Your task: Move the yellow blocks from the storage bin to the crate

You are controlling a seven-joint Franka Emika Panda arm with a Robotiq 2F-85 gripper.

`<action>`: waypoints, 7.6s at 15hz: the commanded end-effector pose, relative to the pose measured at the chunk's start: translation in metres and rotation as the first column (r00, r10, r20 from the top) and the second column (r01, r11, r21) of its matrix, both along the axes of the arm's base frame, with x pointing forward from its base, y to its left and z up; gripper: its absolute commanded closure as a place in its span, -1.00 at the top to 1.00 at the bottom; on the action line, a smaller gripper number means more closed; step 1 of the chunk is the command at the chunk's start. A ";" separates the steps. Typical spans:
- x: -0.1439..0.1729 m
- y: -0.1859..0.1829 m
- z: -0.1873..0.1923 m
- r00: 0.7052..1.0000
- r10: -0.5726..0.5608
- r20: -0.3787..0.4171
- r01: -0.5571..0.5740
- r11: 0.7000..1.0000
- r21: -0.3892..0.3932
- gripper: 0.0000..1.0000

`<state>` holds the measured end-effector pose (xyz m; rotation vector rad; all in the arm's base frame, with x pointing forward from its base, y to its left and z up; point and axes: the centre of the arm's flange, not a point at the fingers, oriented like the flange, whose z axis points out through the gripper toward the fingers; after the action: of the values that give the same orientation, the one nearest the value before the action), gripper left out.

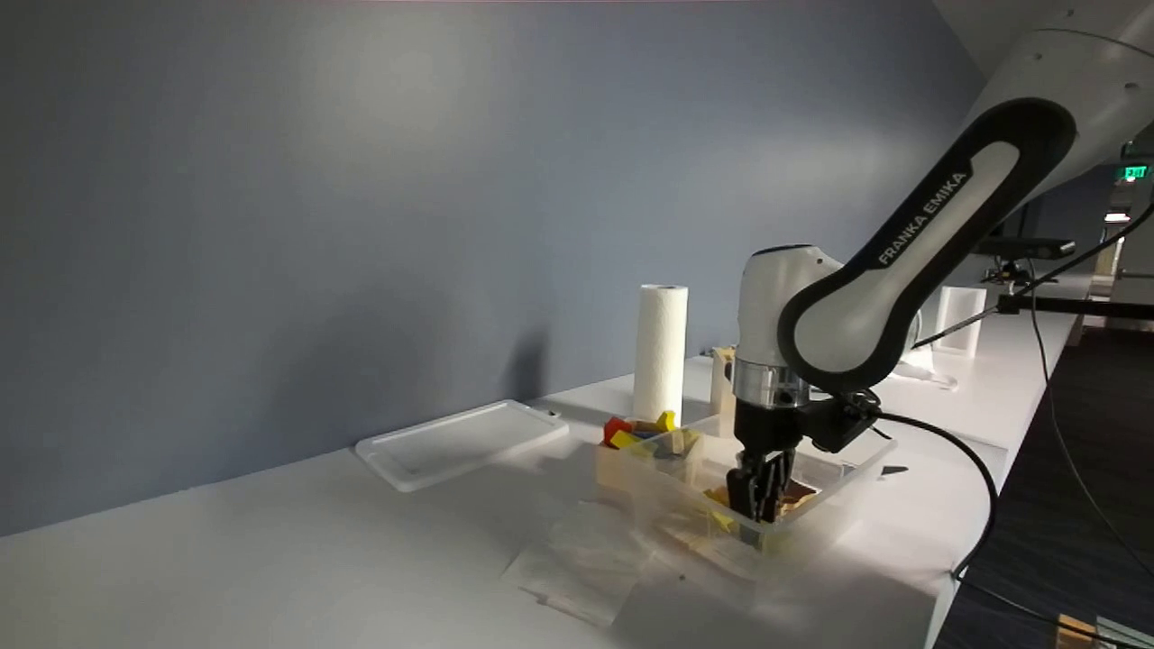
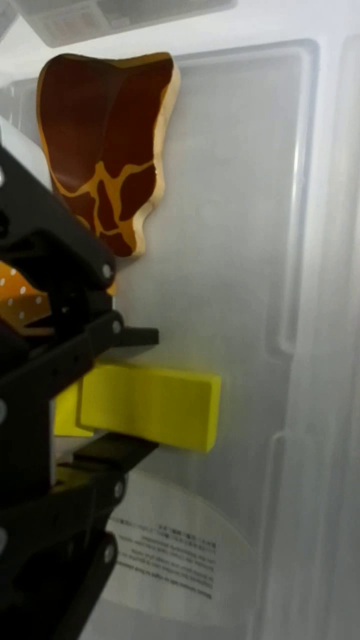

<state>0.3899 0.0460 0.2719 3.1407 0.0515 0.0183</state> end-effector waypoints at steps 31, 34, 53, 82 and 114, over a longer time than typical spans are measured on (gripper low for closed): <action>0.035 0.132 0.152 0.742 0.659 0.124 -0.524 0.686 -0.505 -0.83; 0.066 0.121 0.173 0.701 0.702 0.128 -0.540 0.640 -0.547 -0.83; 0.172 0.024 0.110 0.741 0.639 0.203 -0.442 0.694 -0.569 -0.83; 0.118 0.074 0.124 0.749 0.599 0.284 -0.444 0.772 -0.454 1.00; 0.003 0.028 0.096 0.965 -0.133 0.227 0.149 0.987 -0.055 1.00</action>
<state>0.3988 0.0851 0.3876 3.0191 -0.1446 0.3414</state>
